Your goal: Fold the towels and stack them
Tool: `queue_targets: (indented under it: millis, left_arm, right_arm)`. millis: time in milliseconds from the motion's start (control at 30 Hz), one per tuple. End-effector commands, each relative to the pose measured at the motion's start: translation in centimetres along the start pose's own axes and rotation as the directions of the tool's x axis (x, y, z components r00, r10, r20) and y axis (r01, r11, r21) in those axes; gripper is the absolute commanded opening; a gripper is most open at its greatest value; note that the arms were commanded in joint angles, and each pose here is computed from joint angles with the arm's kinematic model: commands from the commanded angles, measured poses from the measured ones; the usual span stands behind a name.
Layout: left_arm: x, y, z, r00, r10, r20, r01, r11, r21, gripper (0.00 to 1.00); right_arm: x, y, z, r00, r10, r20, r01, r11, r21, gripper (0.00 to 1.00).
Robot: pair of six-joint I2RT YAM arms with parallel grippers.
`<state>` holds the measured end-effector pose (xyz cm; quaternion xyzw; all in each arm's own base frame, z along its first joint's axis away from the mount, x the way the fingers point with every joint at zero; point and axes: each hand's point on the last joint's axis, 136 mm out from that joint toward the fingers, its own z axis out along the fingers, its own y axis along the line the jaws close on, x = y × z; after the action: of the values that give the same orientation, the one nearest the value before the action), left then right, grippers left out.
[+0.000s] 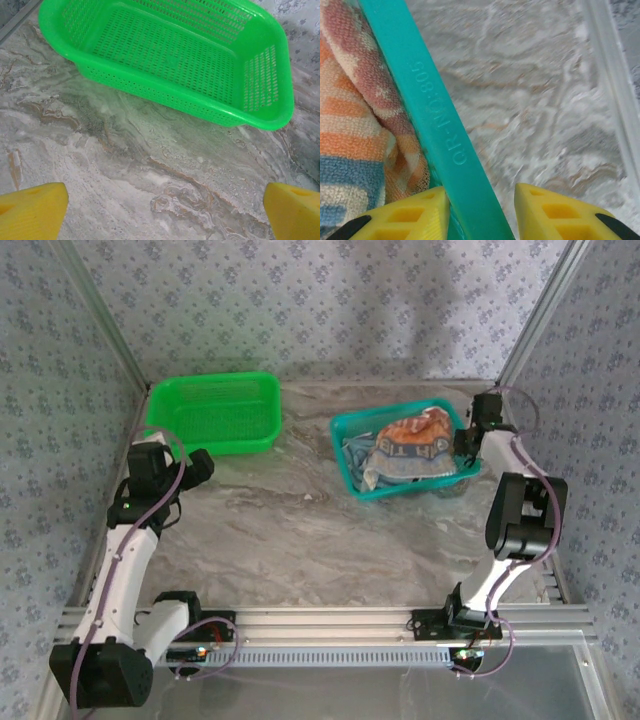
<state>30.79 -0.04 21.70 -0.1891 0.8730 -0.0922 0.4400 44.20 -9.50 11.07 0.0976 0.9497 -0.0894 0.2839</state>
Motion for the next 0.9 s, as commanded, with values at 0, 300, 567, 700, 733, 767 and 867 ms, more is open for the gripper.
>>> queue_targets:
  millis: [0,300,567,700,733,767,867]
  left_arm:
    - [-1.3,-1.0,-0.3,0.999,0.025,0.024,-0.025,0.999,0.026,1.0]
    - [-1.9,-1.4,0.1,1.0,0.028,-0.007,-0.028,0.999,0.016,1.0]
    - [-3.2,-2.3,0.6,0.998,0.059,-0.023,-0.058,0.998,0.015,1.0]
    - [-3.3,-2.9,1.3,0.999,0.046,-0.023,-0.045,0.999,0.031,1.0]
    - [-3.3,-2.9,1.5,0.999,0.04,-0.027,-0.039,0.999,0.032,1.0]
    - [-3.2,-2.9,1.7,0.999,0.031,-0.033,-0.031,0.999,0.027,1.0]
    - [-3.0,-3.0,2.2,0.999,0.007,-0.048,-0.006,1.0,0.021,1.0]
  right_arm:
    - [-1.8,-2.3,1.1,0.997,0.069,0.017,-0.07,0.996,0.056,0.39]
    - [-5.1,-6.4,5.1,0.994,0.11,0.002,-0.109,0.991,0.079,0.41]
    - [-9.2,-6.6,3.5,0.986,0.151,0.077,-0.155,0.987,0.046,0.53]
    - [-10.6,-4.0,-0.2,0.981,0.135,0.141,-0.138,0.99,0.014,0.59]
    - [-10.7,-2.8,-1.1,0.98,0.128,0.155,-0.128,0.992,-0.009,0.6]
    - [-10.7,-1.4,-1.8,0.98,0.114,0.162,-0.111,0.993,-0.033,0.61]
    - [-9.9,3.1,-2.9,0.985,0.067,0.156,-0.052,0.994,-0.1,0.61]
